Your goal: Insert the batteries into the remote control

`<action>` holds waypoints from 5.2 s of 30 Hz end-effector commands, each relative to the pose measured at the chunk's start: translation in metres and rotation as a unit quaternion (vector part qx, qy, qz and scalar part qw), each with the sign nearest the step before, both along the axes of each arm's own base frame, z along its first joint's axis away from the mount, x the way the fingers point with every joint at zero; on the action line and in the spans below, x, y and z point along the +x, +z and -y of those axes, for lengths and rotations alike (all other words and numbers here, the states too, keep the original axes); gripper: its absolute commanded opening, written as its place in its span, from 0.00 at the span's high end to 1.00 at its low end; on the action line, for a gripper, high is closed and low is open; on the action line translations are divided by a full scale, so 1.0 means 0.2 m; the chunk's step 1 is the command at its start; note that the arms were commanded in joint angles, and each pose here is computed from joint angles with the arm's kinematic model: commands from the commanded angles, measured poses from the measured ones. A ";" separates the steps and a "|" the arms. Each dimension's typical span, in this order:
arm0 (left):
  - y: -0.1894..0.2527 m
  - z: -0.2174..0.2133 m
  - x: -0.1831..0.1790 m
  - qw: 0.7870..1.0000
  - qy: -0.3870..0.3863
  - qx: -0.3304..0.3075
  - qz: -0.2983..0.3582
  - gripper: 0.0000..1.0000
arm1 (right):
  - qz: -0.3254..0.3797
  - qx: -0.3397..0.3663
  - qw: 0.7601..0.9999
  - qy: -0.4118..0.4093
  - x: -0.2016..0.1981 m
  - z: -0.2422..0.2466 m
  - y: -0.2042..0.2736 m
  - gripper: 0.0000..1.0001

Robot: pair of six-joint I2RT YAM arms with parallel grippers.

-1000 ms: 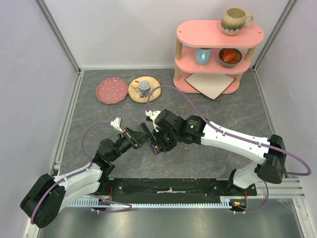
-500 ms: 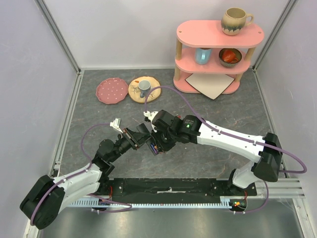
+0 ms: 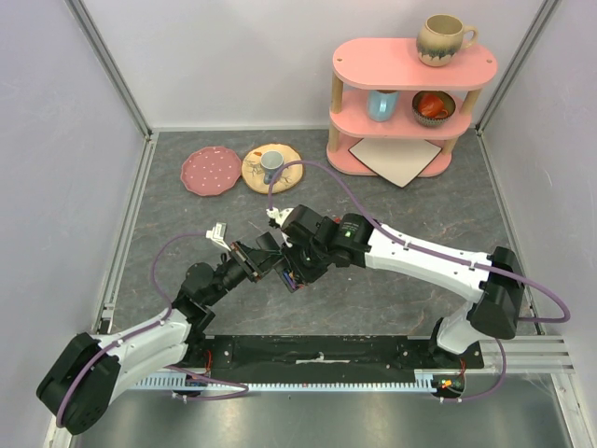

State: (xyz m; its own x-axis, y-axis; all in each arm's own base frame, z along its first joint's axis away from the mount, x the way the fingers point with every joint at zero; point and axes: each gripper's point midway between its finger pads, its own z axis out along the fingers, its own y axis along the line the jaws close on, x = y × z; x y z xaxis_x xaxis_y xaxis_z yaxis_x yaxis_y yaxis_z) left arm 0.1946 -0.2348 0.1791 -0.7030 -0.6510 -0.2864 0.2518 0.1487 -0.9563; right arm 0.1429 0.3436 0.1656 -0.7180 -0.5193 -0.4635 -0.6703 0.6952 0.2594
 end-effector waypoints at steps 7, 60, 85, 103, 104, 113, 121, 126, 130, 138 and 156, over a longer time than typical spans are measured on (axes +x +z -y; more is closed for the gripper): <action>0.07 -0.01 -0.10 0.998 -0.028 -0.036 0.037 0.98 | 0.022 -0.001 1.000 -0.013 0.12 -0.01 0.02 1.00; 0.03 0.00 -0.03 1.000 -0.009 -0.028 0.001 0.98 | 0.043 0.031 0.999 -0.006 0.18 -0.09 0.20 0.44; 0.13 0.02 -0.08 0.996 -0.044 -0.071 -0.009 0.98 | 0.014 0.383 0.918 -0.103 0.15 0.10 0.46 0.20; 0.20 0.07 -0.07 0.992 -0.069 -0.106 -0.029 0.98 | -0.061 0.427 0.902 -0.034 -0.05 0.07 0.28 0.19; 0.21 0.07 -0.07 0.991 -0.069 -0.106 -0.028 0.98 | -0.064 0.427 0.902 -0.033 -0.05 0.07 0.27 0.19; 0.26 0.09 -0.06 0.990 -0.074 -0.115 -0.025 0.98 | -0.075 0.433 0.898 -0.011 -0.09 0.04 0.24 0.22; 0.27 0.09 -0.07 0.990 -0.079 -0.119 -0.022 0.98 | -0.086 0.438 0.895 -0.016 -0.09 0.02 0.22 0.30; 0.27 0.09 -0.07 0.989 -0.079 -0.120 -0.022 0.98 | -0.089 0.449 0.889 -0.020 -0.09 0.01 0.22 0.32; 0.28 0.09 -0.07 0.989 -0.080 -0.122 -0.021 0.98 | -0.093 0.447 0.889 -0.023 -0.09 0.02 0.20 0.34; 0.30 0.09 -0.09 0.988 -0.083 -0.126 -0.017 0.98 | -0.100 0.445 0.889 -0.033 -0.09 0.01 0.17 0.36; 0.31 0.09 -0.11 0.987 -0.091 -0.131 -0.010 0.98 | -0.123 0.460 0.879 -0.036 -0.08 -0.02 0.16 0.46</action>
State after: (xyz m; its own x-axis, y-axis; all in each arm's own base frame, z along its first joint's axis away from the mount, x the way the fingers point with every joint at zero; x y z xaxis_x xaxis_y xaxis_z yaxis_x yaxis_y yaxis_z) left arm 0.1803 -0.2511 0.2109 -0.8065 -0.5829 -0.0992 0.1683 -0.0655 -0.9836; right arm 0.1266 0.3437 0.1922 -0.8728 0.0330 -0.4870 -0.4717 0.1993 0.8589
